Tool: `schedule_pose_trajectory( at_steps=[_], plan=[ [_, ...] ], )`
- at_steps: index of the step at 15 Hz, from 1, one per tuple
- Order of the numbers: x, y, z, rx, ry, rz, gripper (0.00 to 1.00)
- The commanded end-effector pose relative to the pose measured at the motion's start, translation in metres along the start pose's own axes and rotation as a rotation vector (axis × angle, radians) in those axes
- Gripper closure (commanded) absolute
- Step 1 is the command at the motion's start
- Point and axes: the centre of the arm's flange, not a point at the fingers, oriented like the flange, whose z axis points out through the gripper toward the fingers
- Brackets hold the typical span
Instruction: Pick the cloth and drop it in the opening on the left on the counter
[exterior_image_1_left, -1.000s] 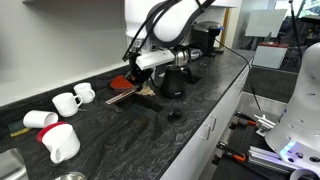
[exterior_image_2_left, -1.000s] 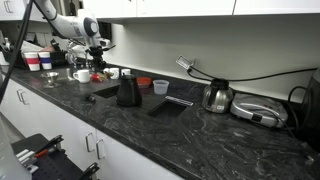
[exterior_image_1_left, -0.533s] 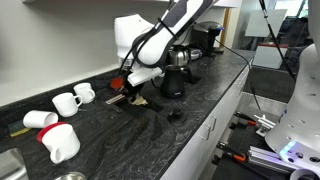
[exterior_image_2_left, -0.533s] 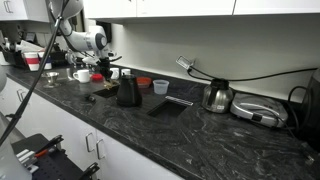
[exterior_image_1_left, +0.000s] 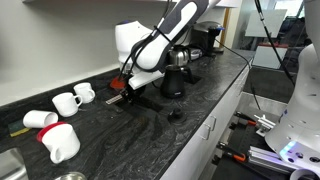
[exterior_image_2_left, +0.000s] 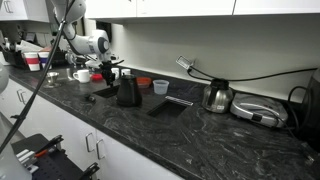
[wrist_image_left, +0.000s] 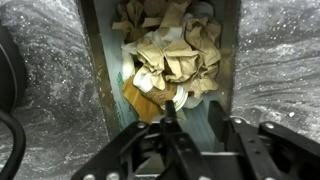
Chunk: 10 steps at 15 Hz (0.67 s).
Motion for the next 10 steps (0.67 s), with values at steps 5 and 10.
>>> schedule_pose_trajectory(
  at_steps=[5, 10],
  plan=[
    [0.001, 0.004, -0.022, 0.02, 0.014, 0.03, 0.27],
    [-0.01, 0.006, -0.034, 0.015, 0.008, 0.027, 0.08]
  ],
)
